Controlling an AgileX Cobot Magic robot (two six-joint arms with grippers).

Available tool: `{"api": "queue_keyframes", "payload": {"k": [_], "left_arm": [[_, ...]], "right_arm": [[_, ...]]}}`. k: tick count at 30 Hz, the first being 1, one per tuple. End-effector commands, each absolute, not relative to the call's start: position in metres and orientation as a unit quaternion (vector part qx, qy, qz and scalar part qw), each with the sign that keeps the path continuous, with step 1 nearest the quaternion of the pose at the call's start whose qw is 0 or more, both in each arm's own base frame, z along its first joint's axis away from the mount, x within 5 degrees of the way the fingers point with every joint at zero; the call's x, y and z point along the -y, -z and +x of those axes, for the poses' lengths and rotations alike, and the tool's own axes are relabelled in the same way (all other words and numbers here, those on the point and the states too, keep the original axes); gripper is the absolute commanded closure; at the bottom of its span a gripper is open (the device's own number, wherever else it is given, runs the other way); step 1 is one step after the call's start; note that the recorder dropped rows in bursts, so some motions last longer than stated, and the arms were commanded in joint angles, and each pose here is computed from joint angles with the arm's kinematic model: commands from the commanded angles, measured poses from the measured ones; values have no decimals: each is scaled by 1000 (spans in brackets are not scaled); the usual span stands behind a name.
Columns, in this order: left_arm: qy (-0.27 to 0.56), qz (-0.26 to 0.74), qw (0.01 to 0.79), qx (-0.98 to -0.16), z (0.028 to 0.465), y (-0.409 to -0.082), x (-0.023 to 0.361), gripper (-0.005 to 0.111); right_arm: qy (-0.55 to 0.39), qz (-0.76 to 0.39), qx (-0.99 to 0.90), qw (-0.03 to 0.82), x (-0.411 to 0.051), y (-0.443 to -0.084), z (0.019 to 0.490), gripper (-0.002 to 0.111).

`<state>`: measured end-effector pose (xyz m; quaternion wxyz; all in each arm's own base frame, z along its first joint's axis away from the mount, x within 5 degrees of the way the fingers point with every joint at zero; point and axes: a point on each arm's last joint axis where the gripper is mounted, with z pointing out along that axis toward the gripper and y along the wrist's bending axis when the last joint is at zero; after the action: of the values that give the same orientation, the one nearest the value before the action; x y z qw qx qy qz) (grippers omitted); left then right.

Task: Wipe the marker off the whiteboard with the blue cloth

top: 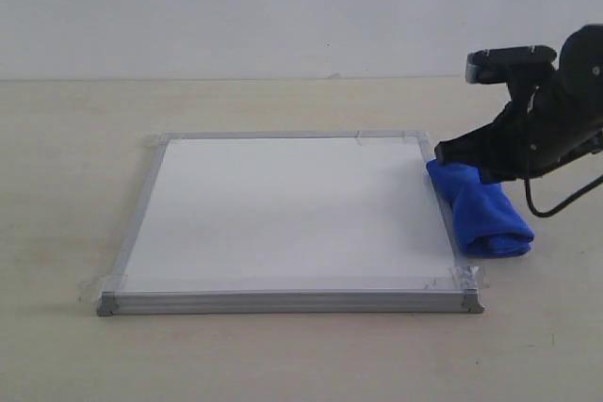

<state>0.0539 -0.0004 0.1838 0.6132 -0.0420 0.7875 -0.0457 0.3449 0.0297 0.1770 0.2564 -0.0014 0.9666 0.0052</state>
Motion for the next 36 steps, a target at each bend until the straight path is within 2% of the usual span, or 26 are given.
{"api": "queue_keyframes", "payload": {"k": [1,8,11,16,25,29,36], "left_arm": [[49,-48,615,-786,54,-183,0,102],[49,-48,615,-786,54,-183,0,102],[49,-48,615,-786,54,-183,0,102],[49,-48,615,-786,54,-183,0,102],[49,-48,615,-786,54,-183,0,102],[49,-48,615,-786,54,-183,0,102],[49,-48,615,-786,54,-183,0,102]], "right_arm": [[-10,-1,-967,254,-29,-152,343,108],[-6,1,-978,211,-29,-125,343,108],[-7,3,-974,226,-28,-146,339,108],[-16,15,-962,272,-26,-217,315,108],[-116,7,-931,347,-61,-278,248,108],[-159,-6,-936,314,-75,-293,216,108],[-159,-54,-960,223,-80,-300,174,108]]}}
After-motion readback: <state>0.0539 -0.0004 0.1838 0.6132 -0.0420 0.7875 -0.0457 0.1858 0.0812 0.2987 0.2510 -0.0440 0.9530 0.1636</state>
